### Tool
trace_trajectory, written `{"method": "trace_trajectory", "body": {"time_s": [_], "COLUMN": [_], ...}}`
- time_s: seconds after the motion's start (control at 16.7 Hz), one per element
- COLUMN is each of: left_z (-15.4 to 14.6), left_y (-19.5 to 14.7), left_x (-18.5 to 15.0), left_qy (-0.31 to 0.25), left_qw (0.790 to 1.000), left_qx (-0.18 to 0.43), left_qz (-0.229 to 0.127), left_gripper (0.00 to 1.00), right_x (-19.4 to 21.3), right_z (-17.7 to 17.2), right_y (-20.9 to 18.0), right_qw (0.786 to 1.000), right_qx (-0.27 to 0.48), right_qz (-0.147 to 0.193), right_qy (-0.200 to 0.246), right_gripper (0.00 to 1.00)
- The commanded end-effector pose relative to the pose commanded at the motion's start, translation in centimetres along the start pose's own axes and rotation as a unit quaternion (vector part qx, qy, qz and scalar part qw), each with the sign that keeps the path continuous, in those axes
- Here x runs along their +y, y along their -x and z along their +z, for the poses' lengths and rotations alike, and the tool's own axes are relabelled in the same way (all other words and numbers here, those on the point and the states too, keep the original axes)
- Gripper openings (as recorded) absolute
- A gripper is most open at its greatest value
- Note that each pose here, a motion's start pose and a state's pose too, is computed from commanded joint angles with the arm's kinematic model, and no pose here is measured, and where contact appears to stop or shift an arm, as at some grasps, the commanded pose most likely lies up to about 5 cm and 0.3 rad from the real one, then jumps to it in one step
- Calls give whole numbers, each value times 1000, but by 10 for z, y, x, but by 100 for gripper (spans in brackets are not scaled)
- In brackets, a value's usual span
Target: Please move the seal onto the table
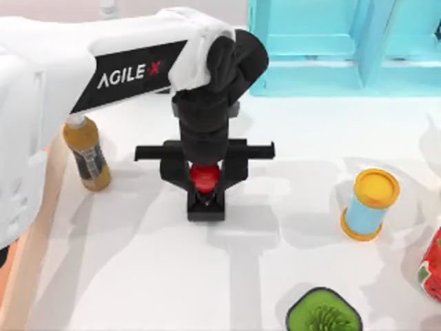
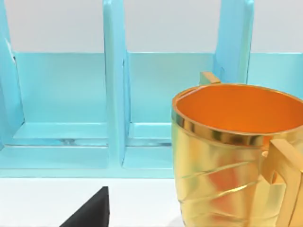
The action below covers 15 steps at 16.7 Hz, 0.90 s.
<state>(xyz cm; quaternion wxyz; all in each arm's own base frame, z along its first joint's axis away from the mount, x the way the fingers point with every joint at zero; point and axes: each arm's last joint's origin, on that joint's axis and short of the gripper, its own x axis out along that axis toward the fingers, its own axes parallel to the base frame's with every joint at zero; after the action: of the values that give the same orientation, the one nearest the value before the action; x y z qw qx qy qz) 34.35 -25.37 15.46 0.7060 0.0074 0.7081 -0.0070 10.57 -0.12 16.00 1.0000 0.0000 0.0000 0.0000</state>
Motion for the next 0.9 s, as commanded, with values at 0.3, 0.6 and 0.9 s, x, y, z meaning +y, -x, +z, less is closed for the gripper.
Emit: {"method": "trace_trajectory", "body": {"time_s": [0.3,0.6,0.9], "left_z": [0,0,0], "left_y": [0,0,0], "left_x": [0,0,0], "left_qy": [0,0,0], "left_qw": [1000,1000,1000], "left_qx": [0,0,0], "left_qz": [0,0,0], "left_gripper": [30,68,100], "right_x": [0,0,0], "right_z": [0,0,0], "right_y": [0,0,0], "right_qw": [1000,1000,1000], "right_qx": [0,0,0], "right_qz": [0,0,0], "right_qy": [0,0,0], "right_gripper": [100,100,100]}}
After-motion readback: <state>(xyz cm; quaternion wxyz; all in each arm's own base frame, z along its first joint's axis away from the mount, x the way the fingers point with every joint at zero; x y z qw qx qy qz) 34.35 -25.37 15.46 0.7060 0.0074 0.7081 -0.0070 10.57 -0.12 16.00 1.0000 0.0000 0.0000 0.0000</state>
